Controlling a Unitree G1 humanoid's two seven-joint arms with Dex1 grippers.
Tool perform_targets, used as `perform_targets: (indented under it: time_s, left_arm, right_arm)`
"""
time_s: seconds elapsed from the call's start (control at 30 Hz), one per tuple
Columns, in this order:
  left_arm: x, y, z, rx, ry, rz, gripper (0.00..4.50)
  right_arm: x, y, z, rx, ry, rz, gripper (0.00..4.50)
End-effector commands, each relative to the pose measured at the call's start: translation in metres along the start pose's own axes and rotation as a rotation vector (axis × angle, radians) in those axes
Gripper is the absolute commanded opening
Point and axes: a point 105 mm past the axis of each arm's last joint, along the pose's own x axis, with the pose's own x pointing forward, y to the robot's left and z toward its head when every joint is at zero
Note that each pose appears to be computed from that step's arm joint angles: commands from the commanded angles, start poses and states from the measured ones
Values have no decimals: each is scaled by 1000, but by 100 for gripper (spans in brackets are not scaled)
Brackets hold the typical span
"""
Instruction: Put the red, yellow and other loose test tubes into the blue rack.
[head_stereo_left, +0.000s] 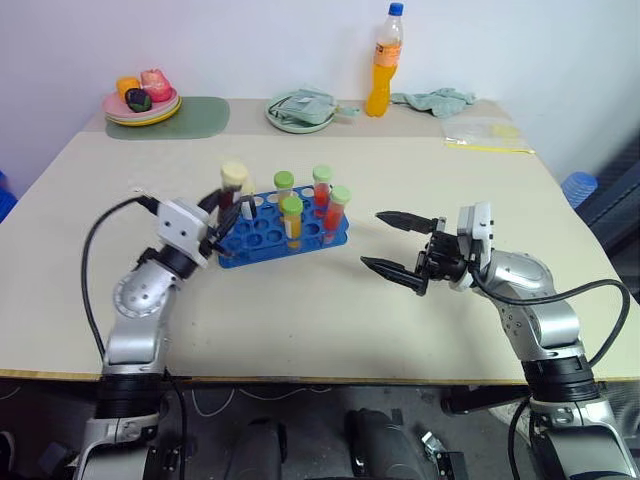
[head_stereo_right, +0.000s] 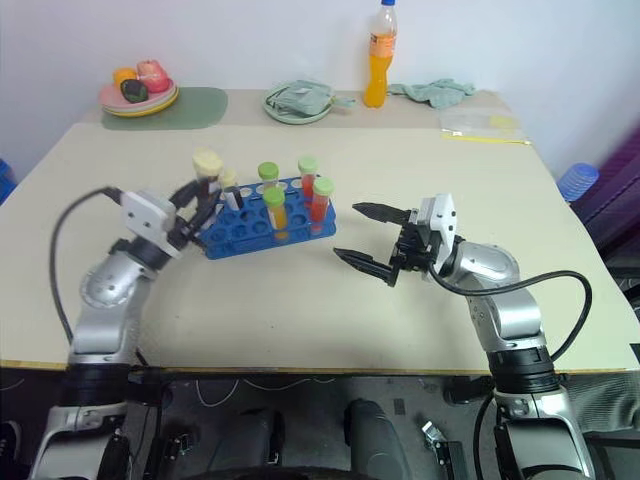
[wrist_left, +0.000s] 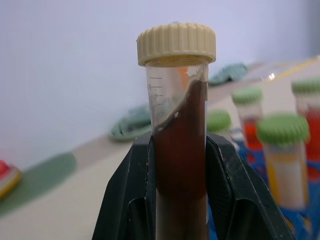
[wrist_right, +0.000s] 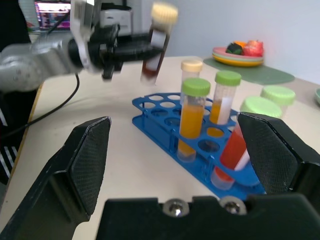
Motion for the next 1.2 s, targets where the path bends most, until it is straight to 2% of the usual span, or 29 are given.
perform_targets:
  time_s: [0.03, 0.27, 0.63, 1.07, 1.13, 1.2]
  left_arm:
    - [7, -9, 4, 69, -63, -12, 77]
    - [15, -29, -2, 83, -122, -73, 77]
    - [5, -38, -20, 29, -115, -57, 77]
    - [-8, -23, -38, -266, -70, 79, 77]
    - [-11, -16, -41, -339, -49, 116, 181]
    - [-13, -10, -42, -326, -45, 137, 278]
  right_arm:
    - [-4, -1, 20, -51, -37, -18, 450]
    - [-7, -2, 23, -60, -29, -42, 450]
    - [-12, -6, 22, -67, -13, -58, 450]
    - [-9, -5, 21, -74, -11, -45, 450]
    - [-10, -4, 21, -73, -9, -45, 450]
    - [-11, -4, 20, -71, -8, -45, 450]
